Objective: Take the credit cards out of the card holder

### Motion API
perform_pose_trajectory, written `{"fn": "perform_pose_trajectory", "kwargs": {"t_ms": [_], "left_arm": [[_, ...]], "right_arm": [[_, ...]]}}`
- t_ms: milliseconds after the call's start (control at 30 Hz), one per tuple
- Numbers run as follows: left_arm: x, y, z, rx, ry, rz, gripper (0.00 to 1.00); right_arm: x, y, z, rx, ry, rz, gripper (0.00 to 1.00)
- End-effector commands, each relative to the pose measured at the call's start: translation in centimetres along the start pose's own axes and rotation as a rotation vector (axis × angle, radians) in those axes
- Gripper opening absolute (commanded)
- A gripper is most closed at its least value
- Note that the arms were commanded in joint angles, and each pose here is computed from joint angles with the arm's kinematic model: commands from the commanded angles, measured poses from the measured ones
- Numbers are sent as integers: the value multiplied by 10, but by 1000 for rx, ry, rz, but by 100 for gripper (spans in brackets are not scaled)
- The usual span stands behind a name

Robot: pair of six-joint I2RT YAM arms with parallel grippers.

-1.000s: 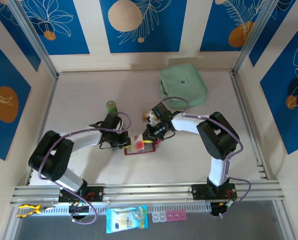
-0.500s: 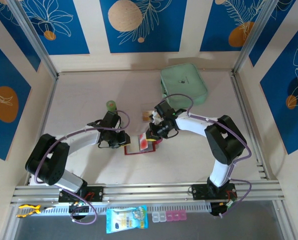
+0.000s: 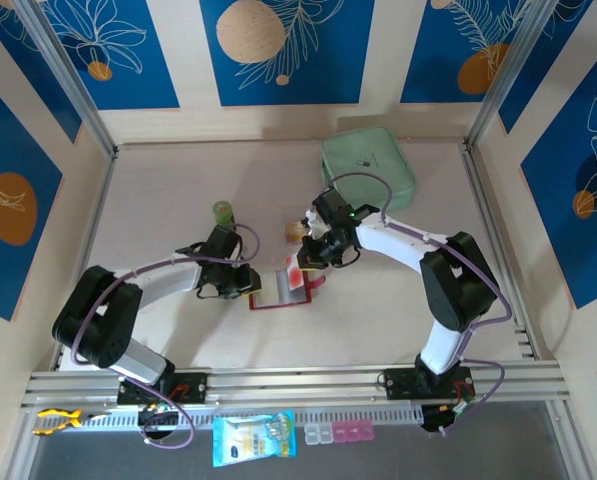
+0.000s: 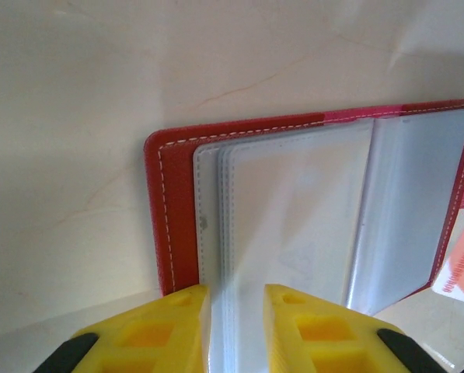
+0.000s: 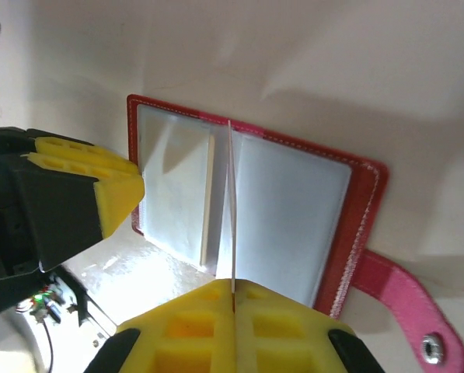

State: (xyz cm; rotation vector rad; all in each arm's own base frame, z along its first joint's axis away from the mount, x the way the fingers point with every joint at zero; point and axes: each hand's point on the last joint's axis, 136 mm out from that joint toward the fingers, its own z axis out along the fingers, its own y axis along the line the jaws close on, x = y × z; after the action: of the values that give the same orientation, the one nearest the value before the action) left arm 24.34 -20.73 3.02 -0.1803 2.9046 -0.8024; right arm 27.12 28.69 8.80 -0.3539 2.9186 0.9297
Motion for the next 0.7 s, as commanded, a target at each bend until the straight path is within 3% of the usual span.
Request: {"fn": "perform_pose_trajectory", "kwargs": {"t_ms": [0,267,433,667], "left_arm": [[7,0,4,18,24,-13,25],[5,-4,6,42,18,-23,25],[7,-2,7,39,14,-25,25],[3,-7,-3,38,-9,-2,25]], "right_arm": [[3,-2,-24,67,2,-175,6],[-7,-24,-38,275,74,-543,4],[-34,-39,-52,455,55,-781,0],[-53,-44,-66,497,124,-1109,0]]}}
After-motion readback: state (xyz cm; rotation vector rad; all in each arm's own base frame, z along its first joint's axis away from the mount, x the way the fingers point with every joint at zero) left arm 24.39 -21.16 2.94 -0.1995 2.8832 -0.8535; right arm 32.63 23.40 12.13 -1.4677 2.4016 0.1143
